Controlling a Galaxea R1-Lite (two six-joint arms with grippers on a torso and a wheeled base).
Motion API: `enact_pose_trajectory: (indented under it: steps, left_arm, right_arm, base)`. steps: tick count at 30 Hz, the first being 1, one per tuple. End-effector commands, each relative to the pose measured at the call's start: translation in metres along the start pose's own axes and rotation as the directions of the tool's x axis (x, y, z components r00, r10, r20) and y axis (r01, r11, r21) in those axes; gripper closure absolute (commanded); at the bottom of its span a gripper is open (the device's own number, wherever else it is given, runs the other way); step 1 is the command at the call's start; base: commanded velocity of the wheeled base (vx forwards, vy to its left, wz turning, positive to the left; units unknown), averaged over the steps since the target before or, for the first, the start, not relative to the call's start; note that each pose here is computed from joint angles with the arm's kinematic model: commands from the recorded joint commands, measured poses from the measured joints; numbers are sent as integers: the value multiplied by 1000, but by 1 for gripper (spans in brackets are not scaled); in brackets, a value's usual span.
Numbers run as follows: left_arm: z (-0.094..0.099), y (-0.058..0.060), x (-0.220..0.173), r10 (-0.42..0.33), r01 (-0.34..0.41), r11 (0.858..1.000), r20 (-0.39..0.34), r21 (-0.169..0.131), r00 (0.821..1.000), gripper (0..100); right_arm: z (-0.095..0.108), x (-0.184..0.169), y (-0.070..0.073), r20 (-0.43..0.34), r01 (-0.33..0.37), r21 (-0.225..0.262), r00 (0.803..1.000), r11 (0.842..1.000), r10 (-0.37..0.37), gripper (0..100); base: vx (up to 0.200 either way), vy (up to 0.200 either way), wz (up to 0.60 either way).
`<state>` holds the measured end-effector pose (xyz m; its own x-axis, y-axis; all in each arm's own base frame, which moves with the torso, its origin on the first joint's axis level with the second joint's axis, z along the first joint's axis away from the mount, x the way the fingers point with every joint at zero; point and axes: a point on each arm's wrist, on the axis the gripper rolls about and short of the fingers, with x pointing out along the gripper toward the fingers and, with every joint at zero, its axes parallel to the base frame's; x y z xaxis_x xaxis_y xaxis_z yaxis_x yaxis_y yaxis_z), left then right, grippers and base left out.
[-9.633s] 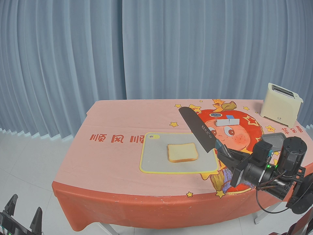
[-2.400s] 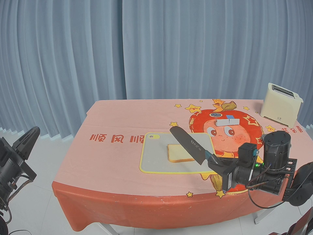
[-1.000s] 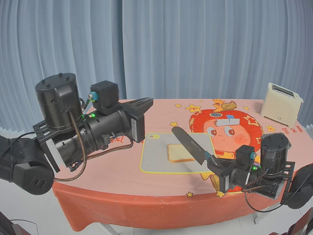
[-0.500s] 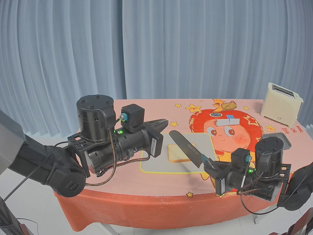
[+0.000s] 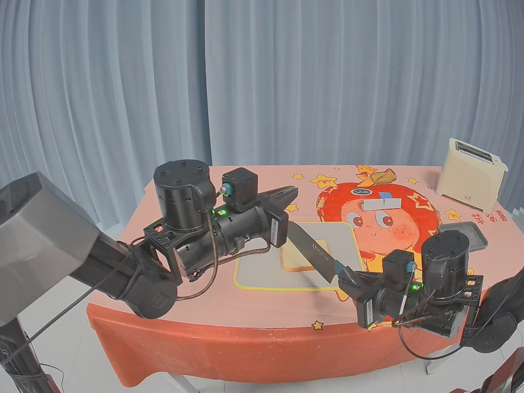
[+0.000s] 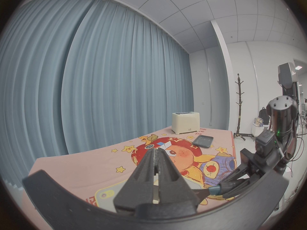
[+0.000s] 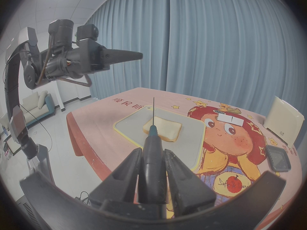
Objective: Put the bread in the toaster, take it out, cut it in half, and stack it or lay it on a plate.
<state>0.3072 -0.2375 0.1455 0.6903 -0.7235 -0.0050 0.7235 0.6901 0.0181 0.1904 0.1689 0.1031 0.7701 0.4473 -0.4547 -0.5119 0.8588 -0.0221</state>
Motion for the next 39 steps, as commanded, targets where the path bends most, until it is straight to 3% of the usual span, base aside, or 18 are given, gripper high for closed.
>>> enact_pose_trajectory:
  steps: [1,7,12,14,19,24,36,39]
  left_arm:
    - [-21,-6,13,-22,22,1000,-38,-7,999,100]
    - [-8,-5,23,-37,38,999,-46,14,998,100]
    - [-9,8,21,-12,12,1000,-64,6,998,100]
    - [-7,14,22,1,-1,1000,-31,17,1000,100]
    - [-5,14,26,-1,1,1000,-10,13,1000,100]
    - [-20,14,34,-5,5,1000,-34,10,999,100]
    - [-23,16,34,-10,10,1000,-41,11,999,100]
    - [-39,17,41,-17,17,1000,-74,4,997,100]
  right_arm:
    - [2,-1,-1,9,5,2,1000,1000,-5,100]
    - [3,1,-4,9,16,8,1000,1000,-16,100]
    - [4,4,-3,12,15,17,1000,1000,-15,100]
    - [4,5,-3,9,15,30,1000,999,-16,100]
    - [6,10,0,11,57,52,998,997,-58,100]
    - [5,11,1,7,57,53,998,997,-57,100]
    - [3,14,7,-1,37,40,999,999,-37,100]
    - [0,17,8,-14,41,38,999,998,-40,100]
  base:
    - [0,0,0]
    - [0,0,0]
    - [0,0,0]
    - [0,0,0]
    - [0,0,0]
    - [0,0,0]
    - [0,0,0]
    - [0,0,0]
